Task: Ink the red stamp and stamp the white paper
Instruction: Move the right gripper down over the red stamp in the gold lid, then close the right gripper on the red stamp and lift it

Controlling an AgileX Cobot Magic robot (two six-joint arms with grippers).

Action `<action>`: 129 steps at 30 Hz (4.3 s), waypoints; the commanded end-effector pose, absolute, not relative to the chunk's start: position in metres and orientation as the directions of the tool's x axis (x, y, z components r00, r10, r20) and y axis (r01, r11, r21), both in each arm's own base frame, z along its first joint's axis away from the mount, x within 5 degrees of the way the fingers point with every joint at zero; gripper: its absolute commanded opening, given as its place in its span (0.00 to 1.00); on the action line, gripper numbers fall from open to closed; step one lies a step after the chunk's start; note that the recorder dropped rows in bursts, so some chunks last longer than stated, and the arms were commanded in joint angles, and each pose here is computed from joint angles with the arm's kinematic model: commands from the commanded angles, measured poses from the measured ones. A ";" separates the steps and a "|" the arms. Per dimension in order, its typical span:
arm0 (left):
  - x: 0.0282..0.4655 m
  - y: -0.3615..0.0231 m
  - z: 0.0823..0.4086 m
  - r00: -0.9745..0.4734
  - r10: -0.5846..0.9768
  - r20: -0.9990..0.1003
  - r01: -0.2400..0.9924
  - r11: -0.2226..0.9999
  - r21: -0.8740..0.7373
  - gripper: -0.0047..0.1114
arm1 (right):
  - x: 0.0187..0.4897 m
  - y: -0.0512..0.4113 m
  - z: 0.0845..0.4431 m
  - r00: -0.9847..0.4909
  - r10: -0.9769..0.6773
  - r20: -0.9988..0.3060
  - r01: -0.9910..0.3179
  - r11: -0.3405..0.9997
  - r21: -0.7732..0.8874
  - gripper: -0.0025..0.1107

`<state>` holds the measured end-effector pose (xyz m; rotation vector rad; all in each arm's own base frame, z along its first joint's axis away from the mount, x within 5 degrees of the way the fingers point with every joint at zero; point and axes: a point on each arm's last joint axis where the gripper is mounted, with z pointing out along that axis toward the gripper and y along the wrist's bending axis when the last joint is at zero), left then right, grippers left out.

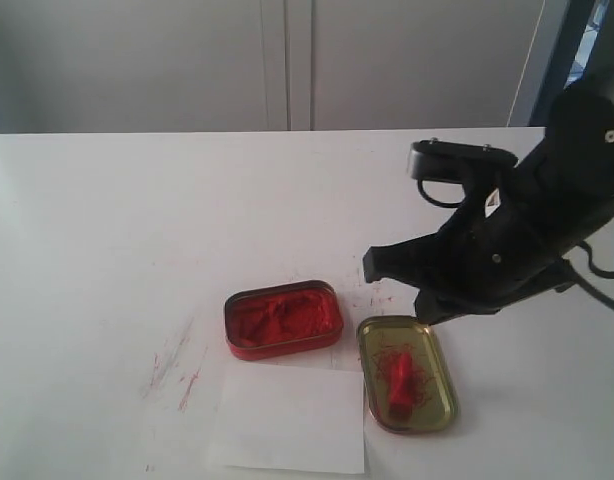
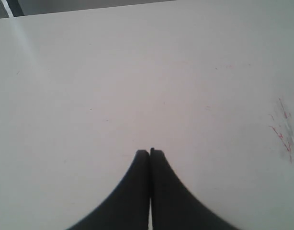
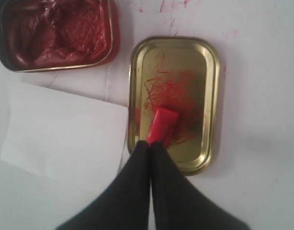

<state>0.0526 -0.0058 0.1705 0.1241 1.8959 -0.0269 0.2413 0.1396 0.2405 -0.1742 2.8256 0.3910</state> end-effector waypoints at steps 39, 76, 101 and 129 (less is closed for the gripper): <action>0.053 -0.002 0.169 -0.323 0.046 -0.945 0.027 0.999 0.039 0.04 | 0.239 0.161 0.221 -0.969 0.066 -0.237 0.019 0.981 0.195 0.02; 0.052 -0.005 0.169 -0.320 0.063 -0.945 0.079 0.996 0.039 0.04 | 0.251 0.170 0.178 -0.976 0.179 -0.127 0.157 0.974 0.165 0.27; 0.052 -0.005 0.169 -0.320 0.065 -0.945 0.078 0.996 0.042 0.04 | 0.256 0.171 0.162 -0.977 0.170 -0.126 0.154 0.979 0.133 0.27; 0.052 -0.005 0.169 -0.320 0.065 -0.945 0.078 0.996 0.042 0.04 | 0.256 0.171 0.167 -0.975 0.165 -0.148 0.145 0.979 0.141 0.02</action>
